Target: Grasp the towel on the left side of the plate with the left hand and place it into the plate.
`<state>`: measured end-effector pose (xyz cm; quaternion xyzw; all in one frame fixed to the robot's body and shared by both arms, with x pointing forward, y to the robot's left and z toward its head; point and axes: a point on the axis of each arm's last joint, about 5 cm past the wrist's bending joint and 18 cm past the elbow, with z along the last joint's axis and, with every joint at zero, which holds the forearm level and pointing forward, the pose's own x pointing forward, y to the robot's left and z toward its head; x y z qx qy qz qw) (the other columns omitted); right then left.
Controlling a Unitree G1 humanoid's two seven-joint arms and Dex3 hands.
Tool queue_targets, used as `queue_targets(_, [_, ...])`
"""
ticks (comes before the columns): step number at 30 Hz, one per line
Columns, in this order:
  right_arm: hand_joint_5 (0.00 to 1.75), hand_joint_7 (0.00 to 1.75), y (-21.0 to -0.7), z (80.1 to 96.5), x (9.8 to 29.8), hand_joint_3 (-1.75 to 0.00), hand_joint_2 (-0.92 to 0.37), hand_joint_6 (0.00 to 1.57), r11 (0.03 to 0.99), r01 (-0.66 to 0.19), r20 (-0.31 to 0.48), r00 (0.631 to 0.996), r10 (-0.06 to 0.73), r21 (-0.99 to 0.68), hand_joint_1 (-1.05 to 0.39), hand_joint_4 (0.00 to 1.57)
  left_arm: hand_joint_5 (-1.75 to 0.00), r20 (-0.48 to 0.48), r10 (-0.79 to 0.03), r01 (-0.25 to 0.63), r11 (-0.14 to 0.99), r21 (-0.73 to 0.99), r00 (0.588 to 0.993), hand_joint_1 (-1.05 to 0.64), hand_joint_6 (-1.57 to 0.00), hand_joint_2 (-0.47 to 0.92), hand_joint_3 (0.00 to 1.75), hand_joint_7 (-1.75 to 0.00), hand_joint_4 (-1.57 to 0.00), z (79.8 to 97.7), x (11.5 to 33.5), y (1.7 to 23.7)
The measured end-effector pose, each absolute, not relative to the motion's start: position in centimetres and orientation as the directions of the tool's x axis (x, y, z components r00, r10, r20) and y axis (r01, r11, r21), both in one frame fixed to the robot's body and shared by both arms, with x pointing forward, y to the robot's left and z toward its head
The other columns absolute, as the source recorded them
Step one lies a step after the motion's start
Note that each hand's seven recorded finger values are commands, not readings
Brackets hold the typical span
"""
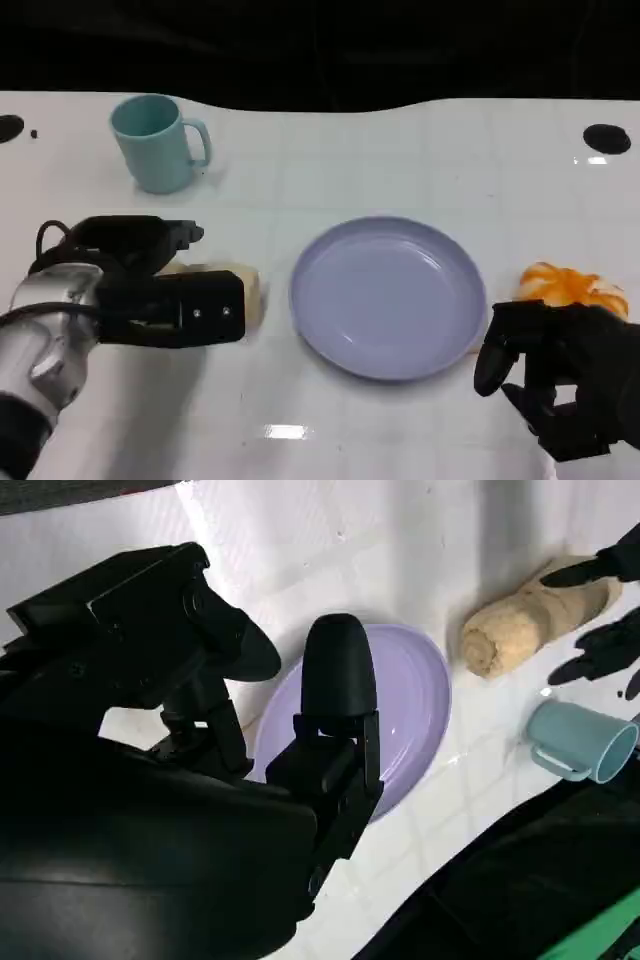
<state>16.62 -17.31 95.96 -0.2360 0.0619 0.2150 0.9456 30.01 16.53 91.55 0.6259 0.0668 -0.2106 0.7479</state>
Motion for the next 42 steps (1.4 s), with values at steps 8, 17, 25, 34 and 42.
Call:
queue_targets(8, [1.75,1.44,-17.4,95.9,16.5,-1.10,-0.56,0.70,0.797,-0.435,-0.212,0.900,0.380,-0.419,0.03,0.74,-0.26,-0.460,-0.246,0.485,0.050,0.873,0.853,-0.45,-0.85,0.92,0.08,-0.09,-0.81,89.9,31.1,16.3])
queue_targets(17, [1.75,1.44,-17.4,95.9,16.4,-1.10,-0.55,0.70,0.795,-0.435,-0.206,0.901,0.383,-0.422,0.01,0.74,-1.09,-0.412,-0.286,0.444,0.055,0.894,0.865,-0.24,-1.04,0.92,0.07,-0.16,-0.76,89.3,31.0,16.3])
queue_targets(25, [1.75,1.44,-17.5,96.0,16.4,-1.10,-0.55,0.70,0.794,-0.435,-0.209,0.901,0.381,-0.425,0.02,0.74,-1.74,-0.214,-0.316,0.286,0.201,0.937,0.924,-0.15,-0.66,0.65,0.86,-1.73,-0.88,87.7,29.8,16.5])
queue_targets(34, [1.75,1.44,-17.5,95.9,16.4,-1.10,-0.55,0.70,0.794,-0.435,-0.208,0.900,0.382,-0.425,0.03,0.73,-1.75,0.022,-0.273,0.076,0.344,0.936,0.962,-0.19,-0.61,0.56,1.01,-1.75,-0.89,87.7,29.5,15.9])
queue_targets(42, [1.75,1.44,-17.5,95.9,16.4,-1.09,-0.56,0.70,0.796,-0.437,-0.220,0.899,0.377,-0.420,0.02,0.75,-1.75,0.147,-0.270,-0.003,0.472,0.882,0.952,-0.19,-0.63,0.55,1.03,-1.75,-0.89,90.4,30.0,13.4])
